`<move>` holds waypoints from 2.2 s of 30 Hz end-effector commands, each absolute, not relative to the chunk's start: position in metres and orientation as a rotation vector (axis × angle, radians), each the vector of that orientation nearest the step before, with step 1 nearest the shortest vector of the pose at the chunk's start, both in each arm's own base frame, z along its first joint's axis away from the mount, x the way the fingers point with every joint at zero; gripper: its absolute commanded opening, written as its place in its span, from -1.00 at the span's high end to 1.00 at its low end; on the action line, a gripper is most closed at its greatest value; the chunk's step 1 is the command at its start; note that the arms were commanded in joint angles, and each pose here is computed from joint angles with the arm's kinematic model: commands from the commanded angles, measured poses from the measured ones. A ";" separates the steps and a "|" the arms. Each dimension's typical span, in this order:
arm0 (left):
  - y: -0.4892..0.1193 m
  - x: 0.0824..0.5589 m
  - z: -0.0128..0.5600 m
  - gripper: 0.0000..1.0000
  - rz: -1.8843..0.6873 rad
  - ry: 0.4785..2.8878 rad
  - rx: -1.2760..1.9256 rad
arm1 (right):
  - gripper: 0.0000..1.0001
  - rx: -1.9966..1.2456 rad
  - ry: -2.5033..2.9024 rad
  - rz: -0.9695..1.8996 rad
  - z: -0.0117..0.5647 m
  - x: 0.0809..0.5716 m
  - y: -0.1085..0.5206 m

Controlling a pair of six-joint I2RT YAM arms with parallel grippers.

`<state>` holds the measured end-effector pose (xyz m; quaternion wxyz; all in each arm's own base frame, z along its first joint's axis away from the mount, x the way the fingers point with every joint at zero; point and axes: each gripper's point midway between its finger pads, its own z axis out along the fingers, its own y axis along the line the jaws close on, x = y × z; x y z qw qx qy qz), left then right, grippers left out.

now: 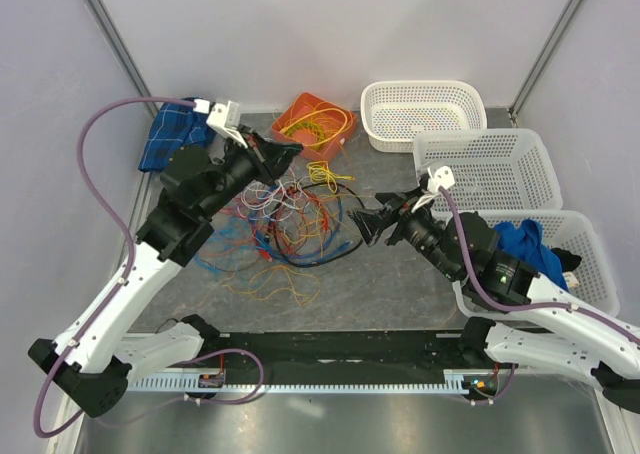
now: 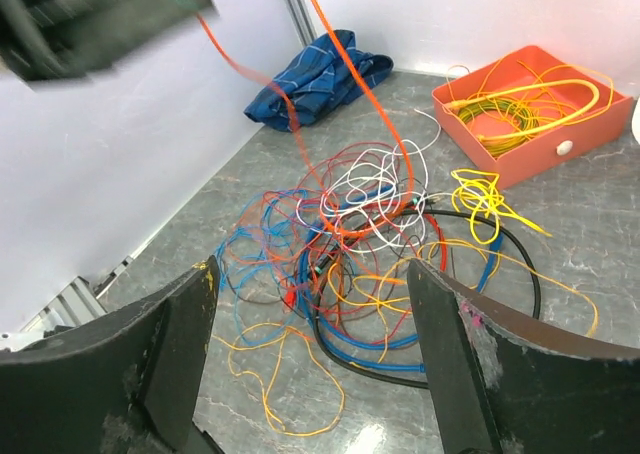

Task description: Untangle the cables

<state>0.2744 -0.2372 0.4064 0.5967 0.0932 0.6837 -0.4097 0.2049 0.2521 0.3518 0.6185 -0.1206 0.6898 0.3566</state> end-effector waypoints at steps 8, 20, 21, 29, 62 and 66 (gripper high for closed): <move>-0.220 0.257 0.516 0.96 -0.914 1.396 0.259 | -0.62 -0.308 1.553 0.811 0.344 0.212 0.267; -0.221 0.248 0.541 0.97 -0.943 1.360 0.285 | -0.62 -0.277 1.445 0.806 0.366 0.230 0.284; -0.223 0.248 0.539 0.97 -0.948 1.366 0.287 | -0.62 -0.277 1.433 0.815 0.370 0.231 0.288; -0.226 0.247 0.532 0.97 -0.970 1.386 0.294 | -0.62 -0.288 1.391 0.835 0.373 0.248 0.321; -0.189 0.301 0.465 0.97 -0.620 1.570 0.099 | -0.75 -0.195 1.643 0.510 0.316 0.244 0.235; -0.204 0.301 0.450 0.96 -0.675 1.615 0.139 | -0.74 -0.198 1.528 0.634 0.360 0.235 0.242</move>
